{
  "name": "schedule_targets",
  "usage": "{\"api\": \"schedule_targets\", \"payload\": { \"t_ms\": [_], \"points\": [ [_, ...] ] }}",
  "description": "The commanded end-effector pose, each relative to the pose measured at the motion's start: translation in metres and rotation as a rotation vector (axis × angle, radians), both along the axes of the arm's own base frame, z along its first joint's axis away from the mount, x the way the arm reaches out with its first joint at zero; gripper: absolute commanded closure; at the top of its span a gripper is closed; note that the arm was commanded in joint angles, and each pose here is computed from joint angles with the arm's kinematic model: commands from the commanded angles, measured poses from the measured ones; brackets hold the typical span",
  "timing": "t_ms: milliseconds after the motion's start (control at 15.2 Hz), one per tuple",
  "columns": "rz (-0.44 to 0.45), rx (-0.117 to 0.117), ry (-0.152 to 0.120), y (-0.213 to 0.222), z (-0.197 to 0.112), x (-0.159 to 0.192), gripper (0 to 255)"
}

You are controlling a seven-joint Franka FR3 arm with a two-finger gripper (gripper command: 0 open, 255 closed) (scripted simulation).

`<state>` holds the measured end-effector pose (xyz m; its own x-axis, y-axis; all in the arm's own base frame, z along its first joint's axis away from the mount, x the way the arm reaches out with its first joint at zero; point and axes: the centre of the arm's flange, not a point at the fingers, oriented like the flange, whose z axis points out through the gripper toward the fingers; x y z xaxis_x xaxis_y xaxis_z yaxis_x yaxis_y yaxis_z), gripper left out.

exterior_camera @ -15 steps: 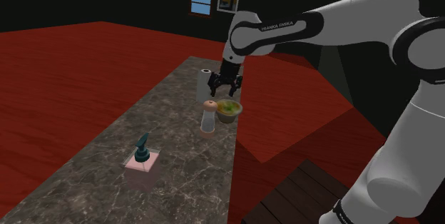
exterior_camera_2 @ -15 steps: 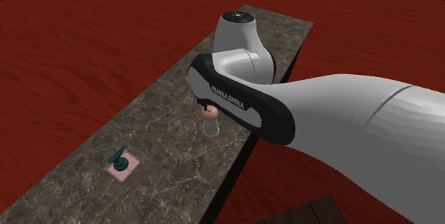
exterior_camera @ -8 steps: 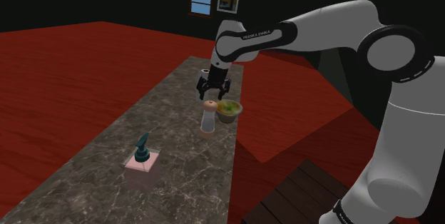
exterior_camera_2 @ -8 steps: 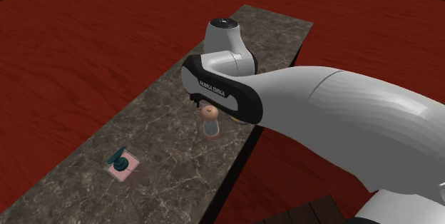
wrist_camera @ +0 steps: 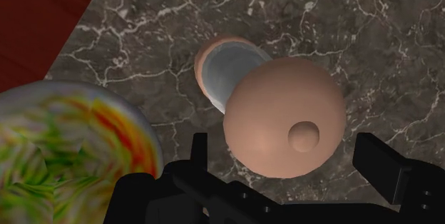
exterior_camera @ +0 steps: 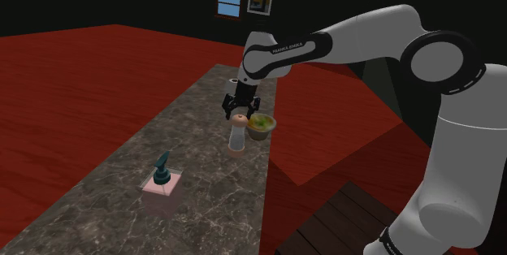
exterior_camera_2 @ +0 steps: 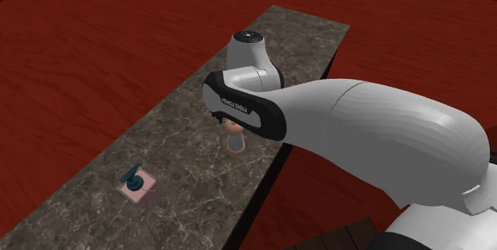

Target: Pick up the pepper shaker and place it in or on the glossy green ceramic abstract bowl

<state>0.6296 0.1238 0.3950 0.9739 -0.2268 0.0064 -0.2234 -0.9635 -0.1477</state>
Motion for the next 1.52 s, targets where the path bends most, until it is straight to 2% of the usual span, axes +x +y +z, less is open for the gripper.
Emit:
{"api": "schedule_targets", "payload": {
  "t_ms": [0, 198, 264, 858, 1452],
  "points": [
    [0.000, 0.000, 0.000, 0.000, -0.001, 0.000, 0],
    [0.000, 0.000, 0.000, 0.000, -0.001, 0.000, 0],
    [0.000, 0.000, 0.000, 0.000, -0.001, 0.000, 255],
    [0.000, 0.000, 0.000, 0.000, -0.001, 0.000, 255],
    [0.000, 0.000, 0.000, 0.000, 0.047, 0.000, 255]
  ]
}}
